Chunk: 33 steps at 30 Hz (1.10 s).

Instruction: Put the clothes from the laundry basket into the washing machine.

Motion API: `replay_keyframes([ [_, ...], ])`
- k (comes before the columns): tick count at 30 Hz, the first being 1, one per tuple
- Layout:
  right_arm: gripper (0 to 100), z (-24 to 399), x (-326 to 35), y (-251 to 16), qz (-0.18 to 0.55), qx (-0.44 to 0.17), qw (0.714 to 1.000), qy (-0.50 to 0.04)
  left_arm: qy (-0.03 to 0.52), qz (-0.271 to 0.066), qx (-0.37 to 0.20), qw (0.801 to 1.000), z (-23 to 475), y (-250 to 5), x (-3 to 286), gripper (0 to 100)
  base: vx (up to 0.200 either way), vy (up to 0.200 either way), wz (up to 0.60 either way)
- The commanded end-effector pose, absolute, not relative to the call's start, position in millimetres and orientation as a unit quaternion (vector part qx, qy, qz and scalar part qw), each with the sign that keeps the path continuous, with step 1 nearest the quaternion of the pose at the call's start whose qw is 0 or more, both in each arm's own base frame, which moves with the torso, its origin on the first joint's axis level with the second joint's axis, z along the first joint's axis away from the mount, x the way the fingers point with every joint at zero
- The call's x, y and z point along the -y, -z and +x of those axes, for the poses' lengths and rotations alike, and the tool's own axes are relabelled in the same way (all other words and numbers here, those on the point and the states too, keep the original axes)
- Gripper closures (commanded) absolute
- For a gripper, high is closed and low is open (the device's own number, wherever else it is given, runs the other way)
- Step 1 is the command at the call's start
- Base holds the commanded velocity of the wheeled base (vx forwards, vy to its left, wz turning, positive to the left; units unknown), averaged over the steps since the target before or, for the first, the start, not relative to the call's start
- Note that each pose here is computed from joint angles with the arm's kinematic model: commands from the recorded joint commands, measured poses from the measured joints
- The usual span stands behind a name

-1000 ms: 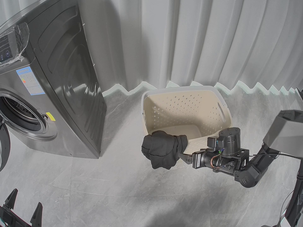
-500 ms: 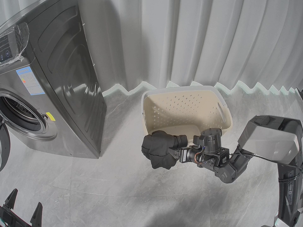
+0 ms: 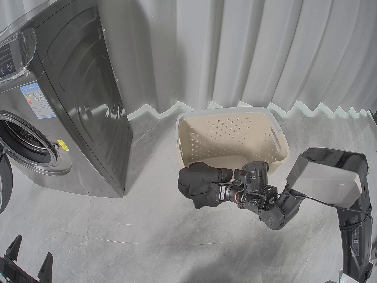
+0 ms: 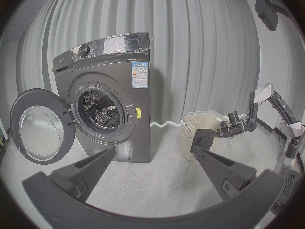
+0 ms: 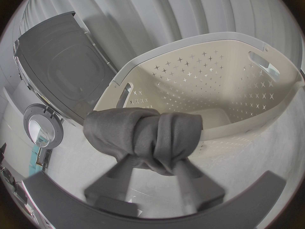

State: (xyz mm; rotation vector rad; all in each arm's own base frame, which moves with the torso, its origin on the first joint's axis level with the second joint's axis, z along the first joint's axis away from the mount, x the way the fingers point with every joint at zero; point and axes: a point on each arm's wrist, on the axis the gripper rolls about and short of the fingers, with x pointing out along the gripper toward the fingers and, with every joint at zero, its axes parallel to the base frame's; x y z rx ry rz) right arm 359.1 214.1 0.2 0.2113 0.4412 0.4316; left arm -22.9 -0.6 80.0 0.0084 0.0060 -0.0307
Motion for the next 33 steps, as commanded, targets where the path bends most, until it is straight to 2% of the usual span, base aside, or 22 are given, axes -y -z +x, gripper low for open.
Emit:
replay_keyframes([
  [1,100,355.3,-217.2,-4.2,0.105,-0.212,0.947,-0.218,0.016,0.004,-0.003,1.000,-22.9,-75.1,0.6,0,0.000,0.000,0.00],
  [3,100,351.0,-218.3,-7.1,0.104,-0.212,0.946,-0.222,0.016,0.004,-0.003,1.000,-22.9,-75.1,0.6,0,0.000,0.000,0.00],
  [7,100,330.6,-216.2,-34.9,0.111,-0.203,0.944,-0.234,0.015,0.001,-0.003,1.000,-22.9,-75.1,0.6,0,0.000,0.000,0.00],
  [9,100,329.9,-215.8,-36.1,0.112,-0.202,0.944,-0.234,0.015,0.001,-0.003,1.000,-22.9,-75.1,0.6,0,0.000,0.000,0.00],
  [10,100,311.1,-208.2,-56.7,0.114,-0.194,0.944,-0.240,0.015,0.001,-0.003,1.000,-22.9,-75.1,0.6,0,0.000,0.000,0.00],
  [15,100,272.9,-186.8,-99.6,0.121,-0.158,0.946,-0.255,0.015,0.003,-0.003,1.000,-22.9,-75.1,0.6,0,0.000,0.000,0.00],
  [18,100,251.8,-180.1,-117.4,0.124,-0.131,0.944,-0.275,0.015,0.004,-0.002,1.000,-23.0,-75.5,0.6,0,0.000,0.000,0.00],
  [20,100,226.8,-176.2,-148.5,0.145,-0.067,0.939,-0.305,0.015,0.005,-0.002,1.000,-23.0,-75.5,0.6,0,0.000,0.000,0.00],
  [25,100,183.2,-159.1,-188.8,0.153,0.002,0.928,-0.341,0.015,0.005,-0.002,1.000,-22.9,-75.3,0.6,0,0.000,0.000,0.00],
  [26,100,183.2,-159.1,-188.8,0.153,0.002,0.928,-0.341,0.015,0.005,-0.002,1.000,-22.9,-75.3,0.6,0,0.000,0.000,0.00],
  [29,100,159.9,-140.2,-207.5,0.134,0.053,0.924,-0.353,0.015,0.005,-0.001,1.000,-23.0,-75.7,0.6,0,0.000,0.000,0.00],
  [33,100,159.5,-133.7,-208.5,0.097,0.071,0.929,-0.350,0.015,0.005,-0.001,1.000,-23.0,-75.7,0.6,0,-0.050,0.000,0.00],
])
